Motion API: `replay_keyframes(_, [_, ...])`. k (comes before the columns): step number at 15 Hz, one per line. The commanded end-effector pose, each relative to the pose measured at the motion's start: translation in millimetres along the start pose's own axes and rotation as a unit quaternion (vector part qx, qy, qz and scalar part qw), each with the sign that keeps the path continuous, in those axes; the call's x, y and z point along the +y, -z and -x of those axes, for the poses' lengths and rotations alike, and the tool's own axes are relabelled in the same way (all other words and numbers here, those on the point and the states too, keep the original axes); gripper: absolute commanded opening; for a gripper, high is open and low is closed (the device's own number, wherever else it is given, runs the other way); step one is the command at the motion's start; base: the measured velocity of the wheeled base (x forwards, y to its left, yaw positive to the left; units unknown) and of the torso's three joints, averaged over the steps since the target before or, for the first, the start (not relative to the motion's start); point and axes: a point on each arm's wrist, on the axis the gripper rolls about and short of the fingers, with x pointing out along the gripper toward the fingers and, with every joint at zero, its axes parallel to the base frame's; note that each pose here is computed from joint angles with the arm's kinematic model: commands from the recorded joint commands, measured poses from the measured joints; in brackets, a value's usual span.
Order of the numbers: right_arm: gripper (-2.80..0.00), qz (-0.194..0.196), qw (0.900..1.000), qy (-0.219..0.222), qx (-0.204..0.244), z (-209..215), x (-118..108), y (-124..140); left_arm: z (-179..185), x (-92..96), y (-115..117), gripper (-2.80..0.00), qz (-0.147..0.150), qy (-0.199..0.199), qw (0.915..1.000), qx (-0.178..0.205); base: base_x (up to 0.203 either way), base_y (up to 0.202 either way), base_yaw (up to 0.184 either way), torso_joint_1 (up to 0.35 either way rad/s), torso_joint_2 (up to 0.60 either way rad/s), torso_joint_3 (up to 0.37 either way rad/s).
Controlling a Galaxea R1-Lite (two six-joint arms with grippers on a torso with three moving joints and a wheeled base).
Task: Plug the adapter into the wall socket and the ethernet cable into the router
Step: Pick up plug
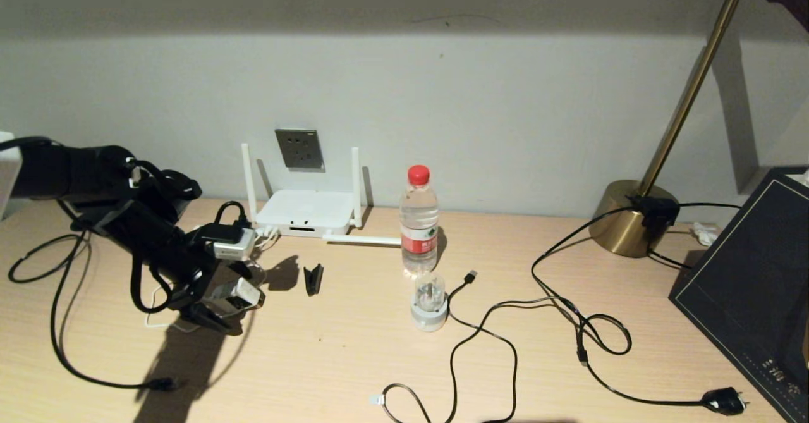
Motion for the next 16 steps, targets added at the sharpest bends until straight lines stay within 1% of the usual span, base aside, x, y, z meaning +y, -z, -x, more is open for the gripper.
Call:
replay_keyframes(1, [-2.8, 0.0, 1.0, -0.001, 0.005, -0.7, 0.0, 2.9, -2.0, 0.6, 1.4, 0.0, -0.002, 0.002, 1.0, -0.001, 0.0, 0.0, 0.0, 0.0, 0.0, 0.0])
replay_keyframes(4, [-2.8, 0.0, 1.0, -0.001, 0.005, -0.7, 0.0, 2.9, -9.0, 2.1, 3.9, 0.0, -0.001, 0.004, 1.0, -0.006, 0.0, 0.0, 0.0, 0.0, 0.0, 0.0])
replay_keyframes(6, [-2.8, 0.0, 1.0, -0.001, 0.005, -0.7, 0.0, 2.9, -11.0, 3.3, 5.0, 0.0, -0.003, -0.002, 0.9999, -0.012, 0.0, 0.0, 0.0, 0.0, 0.0, 0.0])
replay_keyframes(7, [-2.8, 0.0, 1.0, -0.001, 0.005, -0.7, 0.0, 2.9, -11.1, 3.6, 4.6, -2.8, -0.004, -0.003, 0.9999, -0.012, 0.0, 0.0, 0.0, 0.0, 0.0, 0.0])
replay_keyframes(16, [-2.8, 0.0, 1.0, -0.001, 0.005, -0.7, 0.0, 2.9, -5.7, 1.4, 2.8, -2.8, -0.006, -0.006, 0.9999, -0.011, 0.0, 0.0, 0.0, 0.0, 0.0, 0.0])
